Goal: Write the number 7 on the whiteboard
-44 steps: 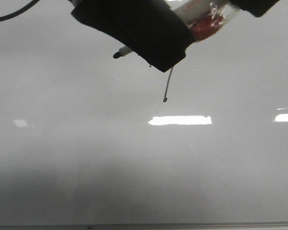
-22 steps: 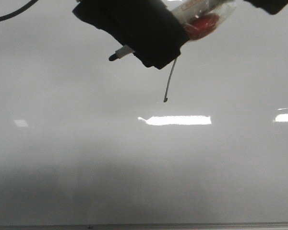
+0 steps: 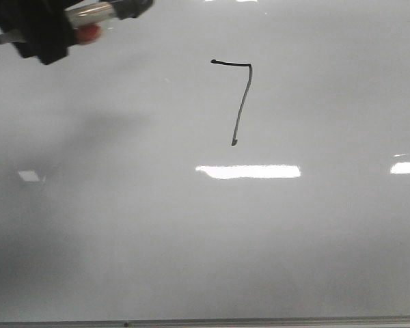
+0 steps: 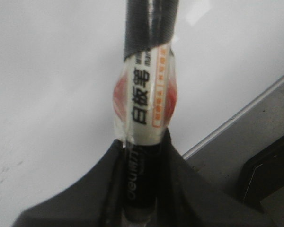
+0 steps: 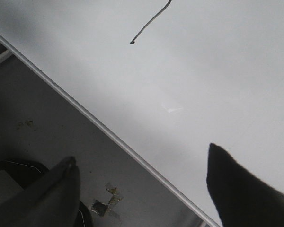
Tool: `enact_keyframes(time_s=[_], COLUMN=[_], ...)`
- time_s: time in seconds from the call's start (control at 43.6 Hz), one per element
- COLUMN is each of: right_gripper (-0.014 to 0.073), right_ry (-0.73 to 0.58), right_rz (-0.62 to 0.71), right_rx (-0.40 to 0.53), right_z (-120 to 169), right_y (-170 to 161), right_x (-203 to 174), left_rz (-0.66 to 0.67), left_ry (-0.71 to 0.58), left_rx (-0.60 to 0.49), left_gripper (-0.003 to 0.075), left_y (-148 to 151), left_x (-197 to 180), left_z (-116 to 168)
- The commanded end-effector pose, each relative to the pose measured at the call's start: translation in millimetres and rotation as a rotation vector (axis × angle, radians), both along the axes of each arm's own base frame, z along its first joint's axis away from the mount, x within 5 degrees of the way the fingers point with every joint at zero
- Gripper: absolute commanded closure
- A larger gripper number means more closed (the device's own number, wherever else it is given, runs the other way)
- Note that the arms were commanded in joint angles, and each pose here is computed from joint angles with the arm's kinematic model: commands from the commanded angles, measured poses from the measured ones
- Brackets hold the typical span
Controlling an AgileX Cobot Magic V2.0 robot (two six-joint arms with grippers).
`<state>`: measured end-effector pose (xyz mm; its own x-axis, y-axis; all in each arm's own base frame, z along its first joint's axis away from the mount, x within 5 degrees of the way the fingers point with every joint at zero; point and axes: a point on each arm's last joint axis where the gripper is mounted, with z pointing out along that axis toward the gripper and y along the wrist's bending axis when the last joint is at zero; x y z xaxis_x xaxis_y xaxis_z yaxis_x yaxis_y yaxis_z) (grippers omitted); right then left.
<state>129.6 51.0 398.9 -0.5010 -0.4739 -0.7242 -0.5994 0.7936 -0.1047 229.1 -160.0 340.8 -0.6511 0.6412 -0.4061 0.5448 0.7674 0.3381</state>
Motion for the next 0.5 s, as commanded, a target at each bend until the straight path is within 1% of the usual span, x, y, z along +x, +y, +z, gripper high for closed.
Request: enact_keyframes(time_s=[0.0, 0.138, 0.275, 0.413, 0.482], right_gripper=[0.0021, 0.0021, 0.0021, 0.0021, 0.0021], right_ry=[-0.066, -0.064, -0.055, -0.047, -0.046], right_rz=[-0.016, -0.016, -0.017, -0.018, -0.019], right_rx=[0.025, 0.025, 0.023, 0.023, 0.023], right_z=[10.3, 10.0, 8.4, 6.4, 4.7], right_y=[-0.8, -0.7, 0.1, 0.6, 0.7], right_x=[0.3, 1.1, 4.9, 6.9, 7.7], left_rz=[0.111, 0.246, 0.409, 0.532, 0.548], left_ry=[-0.093, -0.15, -0.231, -0.334, -0.388], left_rx=[-0.036, -0.099, -0.207, -0.373, -0.452], left_gripper=[0.0626, 0.0626, 0.0626, 0.0626, 0.0626], left_y=[30.2, 71.4, 110.9, 137.2, 144.5], left_x=[-2.0, -1.2, -3.5, -2.2, 1.6], left_z=[16.7, 9.1, -3.4, -23.1, -33.9])
